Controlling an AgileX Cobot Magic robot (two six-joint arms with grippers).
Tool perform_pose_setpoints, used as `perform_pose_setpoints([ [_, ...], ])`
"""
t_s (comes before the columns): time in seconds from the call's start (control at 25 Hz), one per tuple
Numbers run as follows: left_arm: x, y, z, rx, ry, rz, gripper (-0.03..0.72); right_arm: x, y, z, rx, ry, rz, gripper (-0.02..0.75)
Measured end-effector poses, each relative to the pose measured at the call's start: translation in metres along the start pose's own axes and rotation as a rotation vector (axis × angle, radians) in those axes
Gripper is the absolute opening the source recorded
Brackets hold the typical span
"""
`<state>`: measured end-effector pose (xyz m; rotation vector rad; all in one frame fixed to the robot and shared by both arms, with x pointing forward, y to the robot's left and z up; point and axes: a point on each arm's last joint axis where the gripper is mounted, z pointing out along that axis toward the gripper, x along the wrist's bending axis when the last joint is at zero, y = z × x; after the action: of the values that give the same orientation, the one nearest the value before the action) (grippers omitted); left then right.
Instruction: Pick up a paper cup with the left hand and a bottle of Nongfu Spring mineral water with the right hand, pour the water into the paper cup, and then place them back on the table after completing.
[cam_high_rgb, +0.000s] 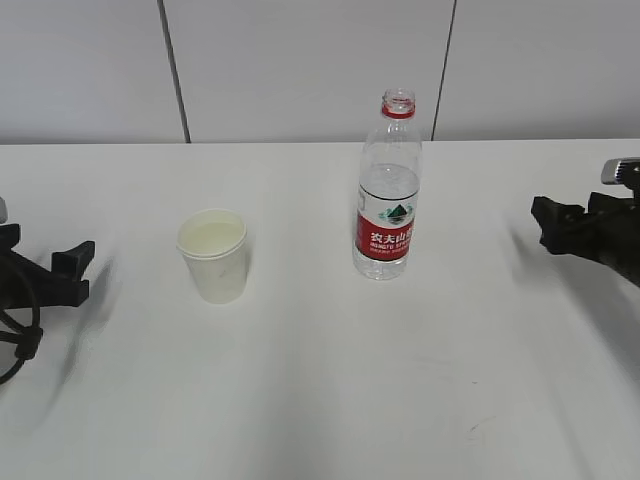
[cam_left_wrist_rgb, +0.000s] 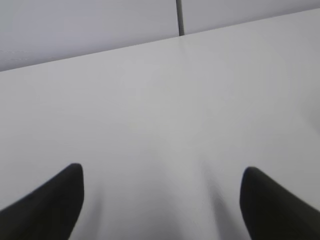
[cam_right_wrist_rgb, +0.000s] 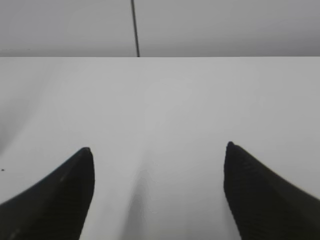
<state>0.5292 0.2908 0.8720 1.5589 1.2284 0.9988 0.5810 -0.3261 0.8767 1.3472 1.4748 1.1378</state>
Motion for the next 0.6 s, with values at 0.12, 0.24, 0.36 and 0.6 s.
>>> perform_pose_setpoints([
  [0.12,0.004,0.000,0.000,0.002,0.031,0.009,0.578,-0.009,-0.002,-0.002,0.017,-0.029,0.008,0.595],
  [0.24,0.005,0.000,0.000,0.013,0.036,0.010,0.575,-0.011,-0.003,-0.002,0.028,-0.034,0.010,0.595],
  [0.36,0.008,0.008,0.005,0.099,0.042,0.023,0.569,-0.013,-0.001,0.001,0.102,-0.039,-0.004,0.595],
  [0.6,0.025,0.068,0.009,0.186,0.127,-0.013,0.559,-0.024,0.035,0.008,0.286,-0.094,-0.024,0.594],
])
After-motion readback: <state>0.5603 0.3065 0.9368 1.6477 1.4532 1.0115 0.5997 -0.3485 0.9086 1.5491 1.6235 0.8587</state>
